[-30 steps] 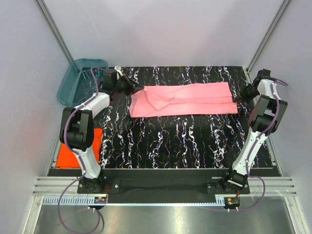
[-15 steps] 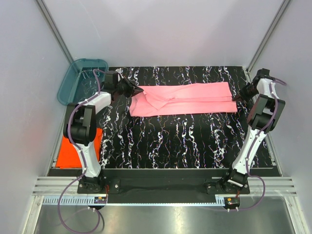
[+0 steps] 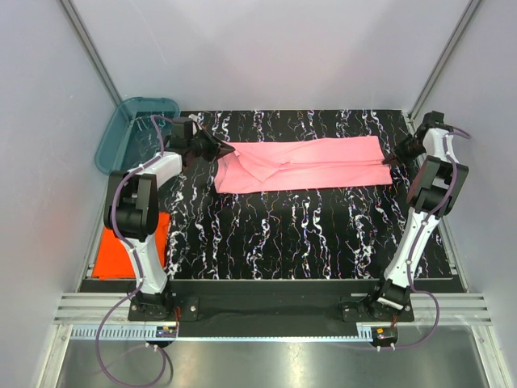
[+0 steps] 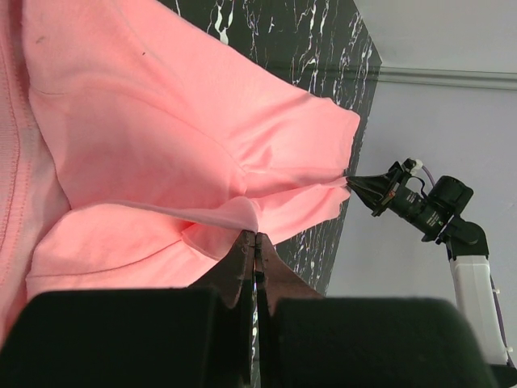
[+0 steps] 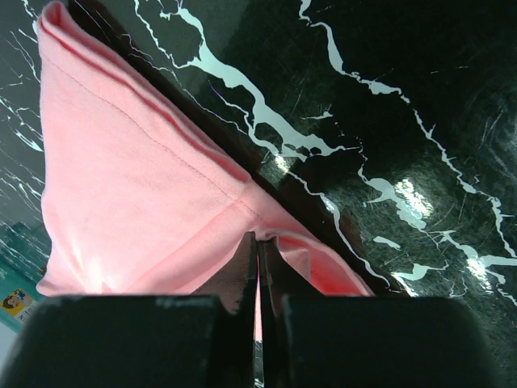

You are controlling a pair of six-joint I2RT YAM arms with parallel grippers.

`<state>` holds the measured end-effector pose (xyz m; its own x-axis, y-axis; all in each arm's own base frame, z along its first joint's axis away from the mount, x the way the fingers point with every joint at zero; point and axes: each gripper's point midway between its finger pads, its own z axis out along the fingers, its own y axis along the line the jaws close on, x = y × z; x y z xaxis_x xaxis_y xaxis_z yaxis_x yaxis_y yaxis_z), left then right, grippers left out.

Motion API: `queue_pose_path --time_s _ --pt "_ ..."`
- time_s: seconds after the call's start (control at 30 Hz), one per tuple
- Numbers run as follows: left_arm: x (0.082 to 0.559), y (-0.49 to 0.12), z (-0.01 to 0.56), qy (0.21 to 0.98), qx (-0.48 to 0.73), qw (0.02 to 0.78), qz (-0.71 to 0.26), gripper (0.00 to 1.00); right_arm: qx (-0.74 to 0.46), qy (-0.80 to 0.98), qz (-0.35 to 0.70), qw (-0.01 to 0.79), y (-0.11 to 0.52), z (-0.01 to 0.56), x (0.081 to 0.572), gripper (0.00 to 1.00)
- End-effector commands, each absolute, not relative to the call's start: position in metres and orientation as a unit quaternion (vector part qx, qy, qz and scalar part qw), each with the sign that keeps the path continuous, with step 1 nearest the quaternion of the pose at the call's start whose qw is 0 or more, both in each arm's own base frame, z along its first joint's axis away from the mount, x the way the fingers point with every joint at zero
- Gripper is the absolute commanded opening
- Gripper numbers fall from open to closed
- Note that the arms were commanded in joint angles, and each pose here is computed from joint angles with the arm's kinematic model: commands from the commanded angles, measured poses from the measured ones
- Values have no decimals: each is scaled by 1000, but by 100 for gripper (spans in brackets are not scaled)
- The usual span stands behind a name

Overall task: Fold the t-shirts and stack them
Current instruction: Fold the tshirt

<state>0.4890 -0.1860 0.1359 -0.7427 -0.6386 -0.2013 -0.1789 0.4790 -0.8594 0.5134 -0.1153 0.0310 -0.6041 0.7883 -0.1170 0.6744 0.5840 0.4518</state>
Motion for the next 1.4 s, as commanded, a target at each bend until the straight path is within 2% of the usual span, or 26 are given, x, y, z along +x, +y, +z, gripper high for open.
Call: queue_pose_path --time_s 0.0,0.43,0.53,0.57,0.6,0.63,0.67,0.7,0.77,0.8,0.9,1.03,1.17,1.3,1.37 --pt "498 -181 158 811 -240 290 -448 0 408 877 191 166 -114 39 523 2" --pt "517 -181 149 812 -238 293 -445 0 403 877 194 174 -117 41 534 8" --pt "528 -179 145 815 -229 303 -437 1 399 877 194 183 -120 47 540 16" --pt "531 -178 135 823 -221 300 -429 7 398 879 192 181 -120 49 539 21" --pt "531 -181 133 827 -210 292 -432 22 394 879 191 190 -122 55 544 24" --pt "540 -182 146 827 -197 300 -433 27 392 879 192 191 -122 59 545 29" --pt "541 -180 136 841 -180 296 -415 28 389 883 189 185 -122 60 542 33" --pt "535 -177 132 856 -180 280 -396 29 384 883 186 195 -125 70 544 42" --pt "534 -172 154 860 -144 310 -378 30 377 889 171 193 -127 76 539 48" --pt "528 -167 156 867 -144 313 -359 32 371 892 166 200 -129 85 536 57" --pt "505 -160 170 876 -122 325 -334 42 361 899 148 199 -129 96 522 62" --pt "459 -176 158 887 -94 291 -346 43 354 903 165 180 -109 101 505 63" --pt "432 -199 144 891 -69 252 -372 31 334 906 186 181 -77 99 500 61" --pt "431 -206 123 894 -76 222 -382 23 333 904 209 165 -57 86 490 49" --pt "432 -209 112 896 -78 207 -385 20 333 903 214 166 -55 79 490 38"
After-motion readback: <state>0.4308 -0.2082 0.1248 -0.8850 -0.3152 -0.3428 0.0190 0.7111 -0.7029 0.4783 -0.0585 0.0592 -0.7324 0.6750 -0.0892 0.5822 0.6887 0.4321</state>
